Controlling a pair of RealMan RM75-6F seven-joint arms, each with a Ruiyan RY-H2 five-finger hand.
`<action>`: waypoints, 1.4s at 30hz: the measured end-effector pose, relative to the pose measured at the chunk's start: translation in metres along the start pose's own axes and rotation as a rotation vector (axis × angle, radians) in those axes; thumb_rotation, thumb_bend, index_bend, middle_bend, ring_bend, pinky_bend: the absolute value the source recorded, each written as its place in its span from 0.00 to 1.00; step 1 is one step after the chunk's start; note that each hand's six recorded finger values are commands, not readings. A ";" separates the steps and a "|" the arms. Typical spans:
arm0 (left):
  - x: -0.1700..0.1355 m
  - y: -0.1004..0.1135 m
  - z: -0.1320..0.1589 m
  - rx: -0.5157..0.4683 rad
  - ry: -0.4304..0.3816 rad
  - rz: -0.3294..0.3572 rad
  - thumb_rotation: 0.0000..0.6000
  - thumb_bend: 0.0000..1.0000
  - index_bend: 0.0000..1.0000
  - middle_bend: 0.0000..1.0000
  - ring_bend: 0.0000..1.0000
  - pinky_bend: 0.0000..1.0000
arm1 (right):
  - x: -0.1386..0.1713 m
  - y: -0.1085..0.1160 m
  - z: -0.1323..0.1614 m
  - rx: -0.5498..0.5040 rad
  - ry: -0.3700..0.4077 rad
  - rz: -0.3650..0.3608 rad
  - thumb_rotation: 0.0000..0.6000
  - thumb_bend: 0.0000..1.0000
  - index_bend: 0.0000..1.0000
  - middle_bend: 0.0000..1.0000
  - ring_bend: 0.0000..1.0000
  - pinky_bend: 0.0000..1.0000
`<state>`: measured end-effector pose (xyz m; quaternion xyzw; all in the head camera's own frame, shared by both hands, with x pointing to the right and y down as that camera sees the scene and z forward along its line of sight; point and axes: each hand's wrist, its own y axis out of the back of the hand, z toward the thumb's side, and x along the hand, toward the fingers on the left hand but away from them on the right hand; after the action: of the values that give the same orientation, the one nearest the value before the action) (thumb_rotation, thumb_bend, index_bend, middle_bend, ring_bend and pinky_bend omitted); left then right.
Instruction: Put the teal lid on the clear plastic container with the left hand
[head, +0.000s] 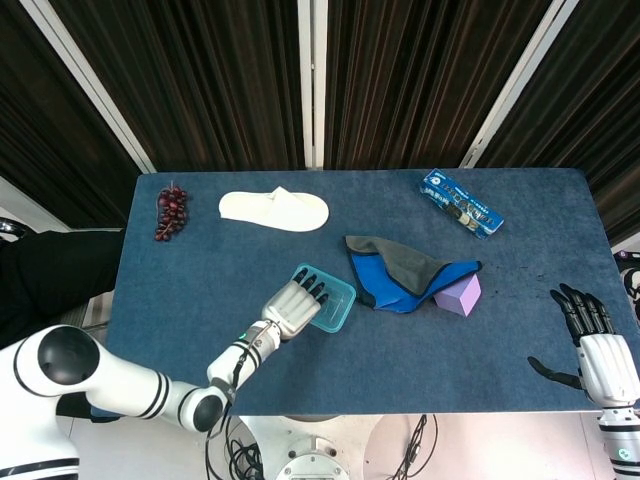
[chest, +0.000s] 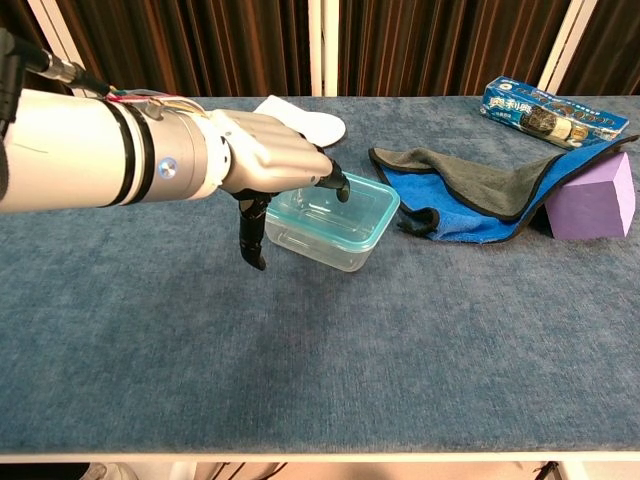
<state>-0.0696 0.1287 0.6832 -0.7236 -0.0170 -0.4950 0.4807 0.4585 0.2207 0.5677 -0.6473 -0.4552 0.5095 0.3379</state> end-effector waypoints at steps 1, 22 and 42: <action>-0.001 0.001 0.000 0.000 0.000 0.002 1.00 0.08 0.16 0.06 0.00 0.00 | 0.000 0.000 0.000 0.000 0.000 -0.001 1.00 0.06 0.00 0.02 0.00 0.00; -0.050 -0.024 -0.029 -0.031 0.042 -0.002 1.00 0.08 0.16 0.07 0.00 0.00 | 0.000 0.001 0.005 0.001 0.022 -0.007 1.00 0.06 0.00 0.02 0.00 0.00; -0.049 -0.031 -0.023 -0.023 0.033 -0.007 1.00 0.08 0.16 0.10 0.00 0.00 | 0.003 0.002 0.007 0.006 0.022 -0.010 1.00 0.06 0.00 0.02 0.00 0.00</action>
<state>-0.1267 0.1514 0.6695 -0.7207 -0.0059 -0.5087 0.4709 0.4524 0.2221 0.5629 -0.6495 -0.4532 0.5021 0.3473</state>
